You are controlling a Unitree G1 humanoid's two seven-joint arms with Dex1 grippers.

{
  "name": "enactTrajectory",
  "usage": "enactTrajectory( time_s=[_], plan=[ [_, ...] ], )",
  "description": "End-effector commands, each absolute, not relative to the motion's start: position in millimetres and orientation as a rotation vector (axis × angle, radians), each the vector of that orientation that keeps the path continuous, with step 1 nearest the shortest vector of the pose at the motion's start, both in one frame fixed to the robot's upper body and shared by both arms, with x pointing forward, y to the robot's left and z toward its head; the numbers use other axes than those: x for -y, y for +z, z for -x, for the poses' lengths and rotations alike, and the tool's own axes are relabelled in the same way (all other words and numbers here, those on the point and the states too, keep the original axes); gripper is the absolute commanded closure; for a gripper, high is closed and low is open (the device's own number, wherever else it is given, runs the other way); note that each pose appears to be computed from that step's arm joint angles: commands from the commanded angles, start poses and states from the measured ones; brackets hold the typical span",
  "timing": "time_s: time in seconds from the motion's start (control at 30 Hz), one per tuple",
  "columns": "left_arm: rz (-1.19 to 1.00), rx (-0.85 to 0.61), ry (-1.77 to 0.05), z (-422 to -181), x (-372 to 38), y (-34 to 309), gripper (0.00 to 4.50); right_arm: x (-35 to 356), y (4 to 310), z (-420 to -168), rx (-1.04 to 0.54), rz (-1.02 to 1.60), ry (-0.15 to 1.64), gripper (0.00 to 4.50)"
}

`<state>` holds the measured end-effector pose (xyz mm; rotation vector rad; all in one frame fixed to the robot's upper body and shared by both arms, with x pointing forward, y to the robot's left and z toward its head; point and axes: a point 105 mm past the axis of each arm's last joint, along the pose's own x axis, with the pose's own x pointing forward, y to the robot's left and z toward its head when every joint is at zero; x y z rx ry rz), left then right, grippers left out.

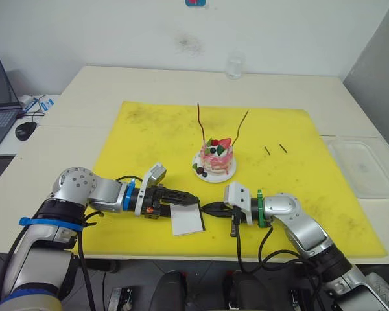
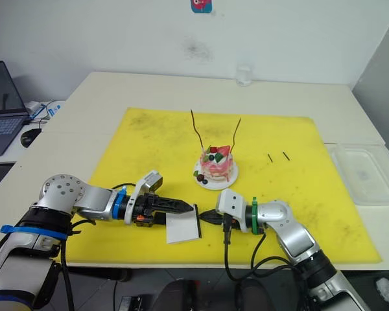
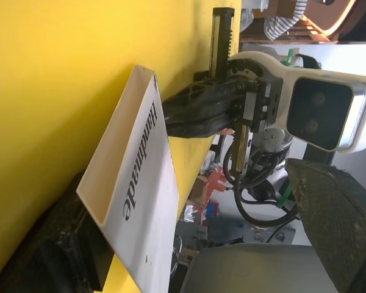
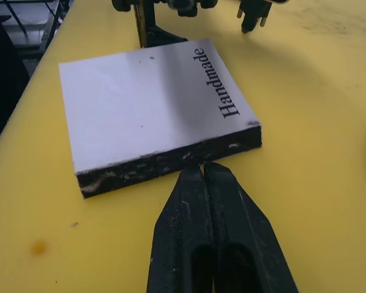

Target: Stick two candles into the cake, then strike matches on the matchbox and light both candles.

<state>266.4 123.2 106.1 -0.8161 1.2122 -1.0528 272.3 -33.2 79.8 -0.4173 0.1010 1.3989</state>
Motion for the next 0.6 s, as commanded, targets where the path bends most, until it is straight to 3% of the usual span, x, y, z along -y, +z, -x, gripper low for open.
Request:
enactTrajectory(
  time_s=[0.03,0.2,0.6],
  plan=[
    [0.803,-1.303,-1.038,-252,-120,90,0.0,46,83,-268,-0.11,0.457,1.425,4.46],
    [0.8,-1.296,-1.023,-253,-122,90,0.0,43,82,-249,-0.169,0.411,1.544,4.46],
    [0.787,-1.273,-0.984,-259,-127,91,0.0,22,78,-247,-0.21,0.368,1.63,4.46]
  ],
)
